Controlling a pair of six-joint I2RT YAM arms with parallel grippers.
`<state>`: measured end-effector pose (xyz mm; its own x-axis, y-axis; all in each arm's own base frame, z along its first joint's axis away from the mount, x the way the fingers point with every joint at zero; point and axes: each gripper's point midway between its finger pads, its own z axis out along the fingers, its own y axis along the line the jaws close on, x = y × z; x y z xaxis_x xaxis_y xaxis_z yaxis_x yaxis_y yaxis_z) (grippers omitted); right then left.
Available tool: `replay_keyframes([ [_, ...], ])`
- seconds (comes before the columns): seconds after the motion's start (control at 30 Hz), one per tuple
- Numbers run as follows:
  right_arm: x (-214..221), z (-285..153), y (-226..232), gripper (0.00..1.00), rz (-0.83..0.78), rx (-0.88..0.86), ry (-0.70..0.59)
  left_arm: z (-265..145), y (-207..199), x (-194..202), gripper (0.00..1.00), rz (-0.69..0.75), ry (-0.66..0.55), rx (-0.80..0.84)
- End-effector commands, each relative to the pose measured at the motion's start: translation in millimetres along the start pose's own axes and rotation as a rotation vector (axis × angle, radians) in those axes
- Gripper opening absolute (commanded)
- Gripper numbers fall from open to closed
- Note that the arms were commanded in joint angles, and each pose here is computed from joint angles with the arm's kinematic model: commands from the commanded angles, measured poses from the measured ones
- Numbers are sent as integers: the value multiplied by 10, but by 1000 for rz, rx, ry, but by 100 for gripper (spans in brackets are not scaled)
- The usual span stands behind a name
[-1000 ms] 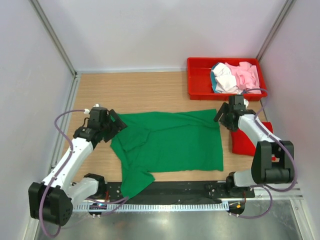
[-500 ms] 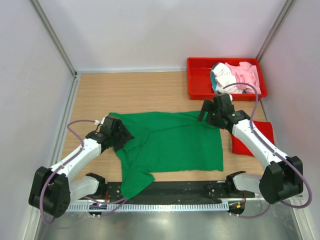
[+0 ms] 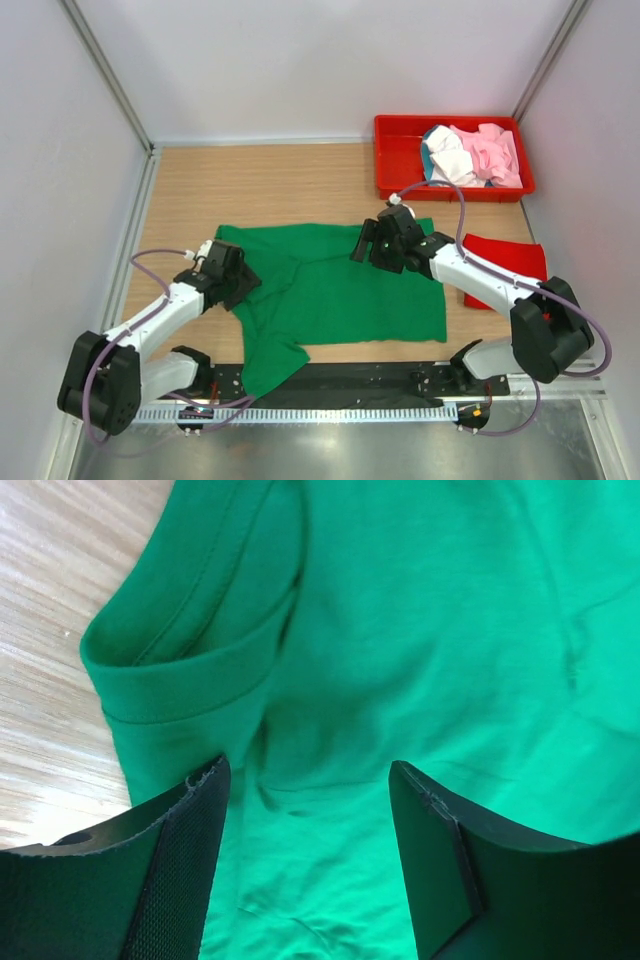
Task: Fold and stack the t-shirts
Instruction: Fold the tshirt
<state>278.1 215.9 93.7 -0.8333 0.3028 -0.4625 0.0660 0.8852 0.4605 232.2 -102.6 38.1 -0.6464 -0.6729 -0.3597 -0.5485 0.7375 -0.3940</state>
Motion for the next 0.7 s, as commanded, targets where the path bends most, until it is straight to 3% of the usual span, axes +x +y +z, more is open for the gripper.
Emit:
replay_keyframes([
  [0.0, -350, -39, 162, 78, 6, -4, -108, 54, -123, -52, 64, -6, -14, 45],
  [0.23, -417, -61, -12, 78, -27, 102, -128, 136, -132, 9, 46, 10, 19, 38],
  [0.37, -491, -91, -123, 78, -12, 141, -146, 77, -86, -42, 17, 14, -5, 16],
  [0.47, -614, -124, -272, 79, 5, 181, -166, -43, -75, -119, 5, 30, -32, 4],
  [0.67, -865, -158, -599, 79, 31, 252, -203, -289, 18, -252, 0, 63, -84, -36],
])
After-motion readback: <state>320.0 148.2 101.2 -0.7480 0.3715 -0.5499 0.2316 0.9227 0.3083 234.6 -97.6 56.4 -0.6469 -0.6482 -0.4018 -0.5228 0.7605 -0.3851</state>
